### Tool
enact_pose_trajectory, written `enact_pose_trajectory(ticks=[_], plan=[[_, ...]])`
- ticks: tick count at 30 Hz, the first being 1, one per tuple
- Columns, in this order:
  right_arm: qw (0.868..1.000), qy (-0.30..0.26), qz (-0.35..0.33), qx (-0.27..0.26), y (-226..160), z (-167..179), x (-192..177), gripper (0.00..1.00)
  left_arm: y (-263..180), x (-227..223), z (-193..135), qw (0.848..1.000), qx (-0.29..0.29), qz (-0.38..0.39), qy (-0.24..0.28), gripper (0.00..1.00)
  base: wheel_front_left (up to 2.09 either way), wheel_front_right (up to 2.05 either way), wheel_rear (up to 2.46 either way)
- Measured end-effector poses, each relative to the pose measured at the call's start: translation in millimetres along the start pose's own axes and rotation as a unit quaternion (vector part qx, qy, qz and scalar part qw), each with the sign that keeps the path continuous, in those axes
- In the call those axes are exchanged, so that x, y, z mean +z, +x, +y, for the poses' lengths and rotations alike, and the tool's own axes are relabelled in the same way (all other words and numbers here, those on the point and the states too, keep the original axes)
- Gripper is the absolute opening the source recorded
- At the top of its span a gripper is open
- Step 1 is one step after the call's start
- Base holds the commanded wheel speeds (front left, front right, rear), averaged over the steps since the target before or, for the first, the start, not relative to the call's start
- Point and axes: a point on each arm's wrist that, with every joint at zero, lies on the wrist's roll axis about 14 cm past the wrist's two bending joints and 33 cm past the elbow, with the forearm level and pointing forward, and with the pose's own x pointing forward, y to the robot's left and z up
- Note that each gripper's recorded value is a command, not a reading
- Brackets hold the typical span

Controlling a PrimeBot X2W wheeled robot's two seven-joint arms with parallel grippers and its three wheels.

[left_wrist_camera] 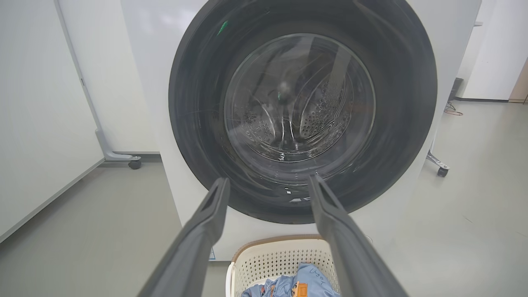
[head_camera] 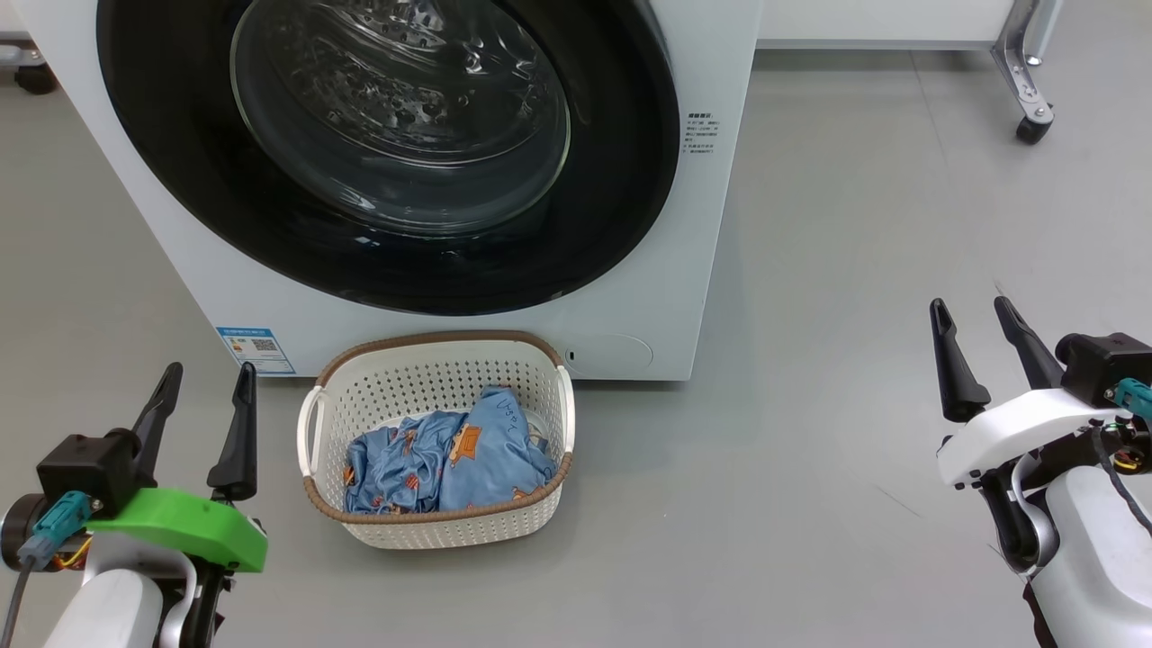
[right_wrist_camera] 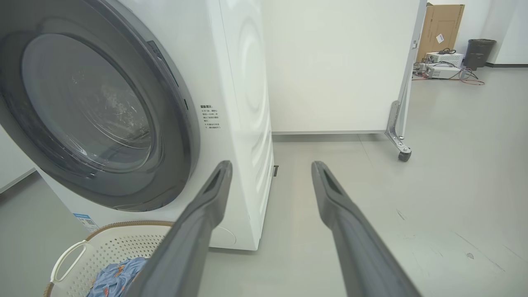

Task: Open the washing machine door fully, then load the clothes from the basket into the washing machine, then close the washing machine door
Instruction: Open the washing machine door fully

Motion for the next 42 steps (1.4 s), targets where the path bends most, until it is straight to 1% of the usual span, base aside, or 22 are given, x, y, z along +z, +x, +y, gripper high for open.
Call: enact_pose_trajectory(ticks=[19,28,32,39,42], plan=[[1.000,-0.005,-0.007,0.003,-0.8,2.8,5.6,1.00,-2.1,7.2,-0.8,1.000,0.002,-0.012,0.000,1.00,0.00,0.00,0.00],[1.000,0.002,-0.009,-0.002,3.4,-0.4,5.5,1.00,-2.4,5.5,-2.8,1.000,0.000,-0.010,0.009,1.00,0.00,0.00,0.00],[1.000,0.020,-0.023,-0.005,11.9,0.1,13.3,1.00,-3.5,0.3,-6.2,1.000,-0.003,-0.004,0.006,1.00,0.00,0.00,0.00],[0.998,0.028,-0.059,0.010,34.3,10.0,39.9,1.00,-5.8,-2.1,-2.6,1.000,0.004,-0.001,0.003,1.00,0.00,0.00,0.00],[0.996,0.054,-0.072,0.010,42.8,14.7,46.9,1.00,-7.0,-3.8,-0.4,1.000,0.009,0.001,0.001,1.00,0.00,0.00,0.00]])
